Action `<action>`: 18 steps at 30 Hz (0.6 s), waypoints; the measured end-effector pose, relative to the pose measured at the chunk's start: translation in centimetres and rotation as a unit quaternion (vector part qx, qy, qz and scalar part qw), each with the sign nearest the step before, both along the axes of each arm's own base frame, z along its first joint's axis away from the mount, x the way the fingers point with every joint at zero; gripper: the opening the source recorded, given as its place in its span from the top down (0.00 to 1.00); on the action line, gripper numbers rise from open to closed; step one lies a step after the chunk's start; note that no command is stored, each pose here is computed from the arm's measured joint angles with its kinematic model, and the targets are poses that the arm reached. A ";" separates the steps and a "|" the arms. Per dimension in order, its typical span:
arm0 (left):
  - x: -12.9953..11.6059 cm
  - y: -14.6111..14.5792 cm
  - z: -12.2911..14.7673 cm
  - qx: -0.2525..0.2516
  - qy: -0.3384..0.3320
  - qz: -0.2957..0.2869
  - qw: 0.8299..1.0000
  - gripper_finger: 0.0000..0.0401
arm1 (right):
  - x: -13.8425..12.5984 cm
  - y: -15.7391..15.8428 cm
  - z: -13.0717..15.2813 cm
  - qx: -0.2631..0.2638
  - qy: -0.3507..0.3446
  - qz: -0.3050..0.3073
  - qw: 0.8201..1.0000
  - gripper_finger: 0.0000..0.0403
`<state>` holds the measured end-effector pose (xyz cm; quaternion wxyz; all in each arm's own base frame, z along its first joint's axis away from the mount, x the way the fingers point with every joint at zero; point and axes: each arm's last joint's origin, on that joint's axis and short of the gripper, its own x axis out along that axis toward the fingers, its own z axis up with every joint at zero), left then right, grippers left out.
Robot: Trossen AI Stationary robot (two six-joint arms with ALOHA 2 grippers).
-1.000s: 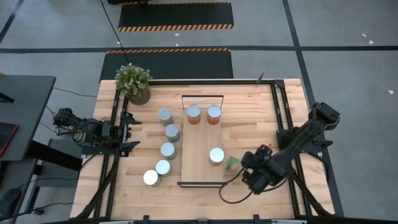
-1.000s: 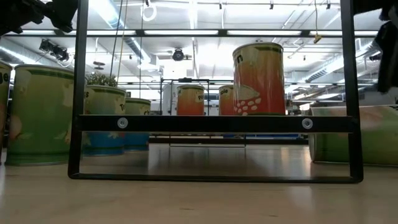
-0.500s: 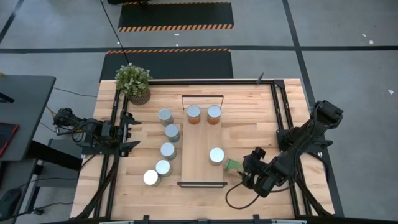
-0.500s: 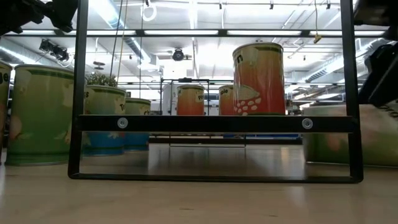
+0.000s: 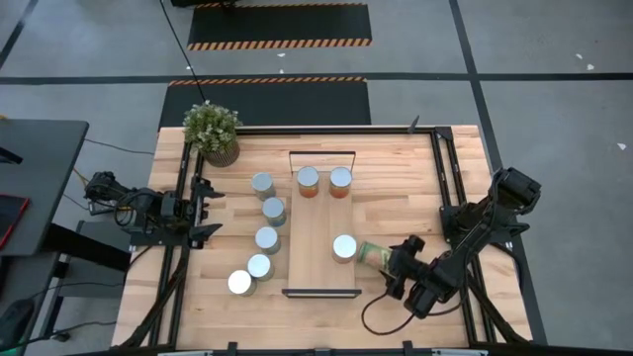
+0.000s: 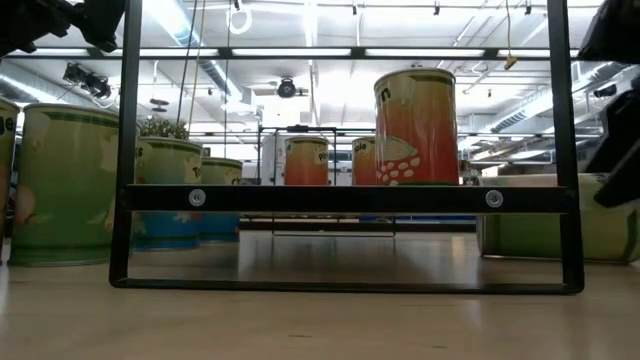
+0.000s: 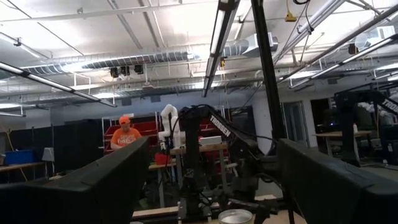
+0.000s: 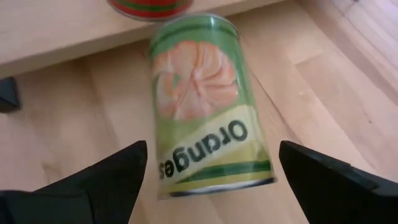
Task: Pick and place cans onto a shelf
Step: Put the right canned oranges on the shelf
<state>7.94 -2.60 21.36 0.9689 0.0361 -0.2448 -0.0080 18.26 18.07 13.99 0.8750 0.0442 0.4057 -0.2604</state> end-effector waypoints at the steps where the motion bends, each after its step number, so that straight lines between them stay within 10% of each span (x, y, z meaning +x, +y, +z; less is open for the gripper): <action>1: 0.0 0.0 0.0 0.000 0.000 0.000 1.000 0.11 | -0.1 -0.1 -0.2 0.004 -0.002 -0.001 1.000 0.07; 18: 0.0 0.0 0.0 0.001 0.000 0.000 1.000 0.11 | -0.6 -1.6 -2.3 0.002 0.006 -0.005 1.000 0.10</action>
